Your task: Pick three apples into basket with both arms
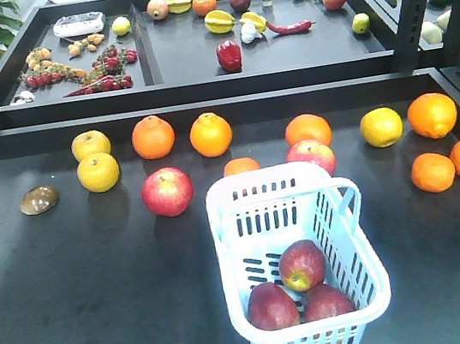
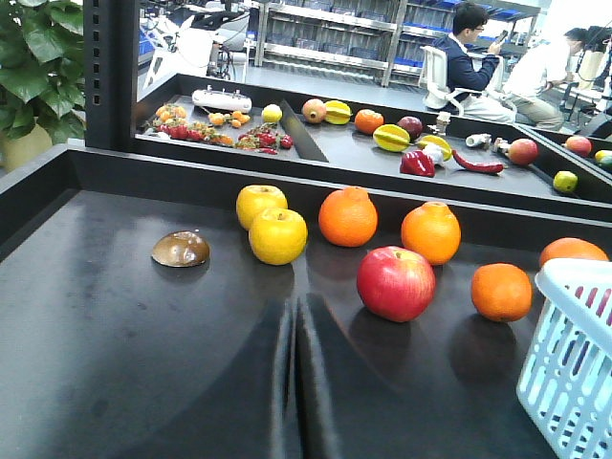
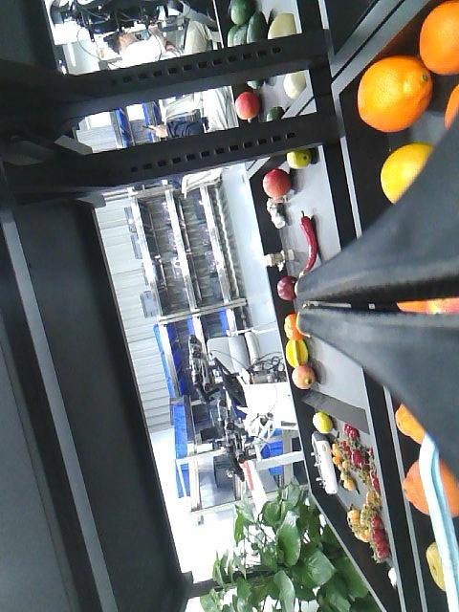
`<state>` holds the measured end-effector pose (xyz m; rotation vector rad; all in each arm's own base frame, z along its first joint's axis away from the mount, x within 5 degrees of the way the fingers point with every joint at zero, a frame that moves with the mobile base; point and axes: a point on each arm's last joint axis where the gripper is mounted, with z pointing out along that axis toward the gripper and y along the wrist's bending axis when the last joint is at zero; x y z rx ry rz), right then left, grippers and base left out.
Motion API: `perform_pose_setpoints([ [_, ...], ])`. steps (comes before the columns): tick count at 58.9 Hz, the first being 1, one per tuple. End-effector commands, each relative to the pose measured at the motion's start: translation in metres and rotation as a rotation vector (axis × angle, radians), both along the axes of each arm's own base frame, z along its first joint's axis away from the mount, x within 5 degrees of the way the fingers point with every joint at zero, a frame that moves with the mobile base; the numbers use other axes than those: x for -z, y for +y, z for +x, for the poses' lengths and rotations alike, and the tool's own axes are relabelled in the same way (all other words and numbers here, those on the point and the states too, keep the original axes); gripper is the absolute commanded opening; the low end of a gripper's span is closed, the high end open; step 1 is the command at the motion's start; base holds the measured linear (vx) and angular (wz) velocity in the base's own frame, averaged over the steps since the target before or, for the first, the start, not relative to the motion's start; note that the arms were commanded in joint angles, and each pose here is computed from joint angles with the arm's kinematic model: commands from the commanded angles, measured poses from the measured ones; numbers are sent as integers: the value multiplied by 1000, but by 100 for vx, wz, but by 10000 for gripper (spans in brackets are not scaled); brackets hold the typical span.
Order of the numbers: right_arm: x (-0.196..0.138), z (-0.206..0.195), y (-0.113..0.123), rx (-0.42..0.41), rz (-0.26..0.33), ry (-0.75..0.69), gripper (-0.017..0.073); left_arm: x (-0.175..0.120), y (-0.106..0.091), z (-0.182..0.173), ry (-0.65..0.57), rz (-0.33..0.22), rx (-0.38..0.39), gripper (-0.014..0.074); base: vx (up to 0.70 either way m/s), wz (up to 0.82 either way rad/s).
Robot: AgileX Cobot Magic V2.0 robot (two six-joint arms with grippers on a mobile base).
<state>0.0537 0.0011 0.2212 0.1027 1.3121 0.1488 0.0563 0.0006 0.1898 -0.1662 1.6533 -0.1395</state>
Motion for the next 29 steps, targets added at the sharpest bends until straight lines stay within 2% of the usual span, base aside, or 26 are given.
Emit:
perform_pose_setpoints([
  [1, -1, -2, 0, 2, -13, -62, -5, -16, 0, -2, -118, -5, -2, -6, 0, 0],
  [29, -1, -2, 0, 2, -13, -62, -5, -16, 0, -2, -118, -5, -2, -6, 0, 0],
])
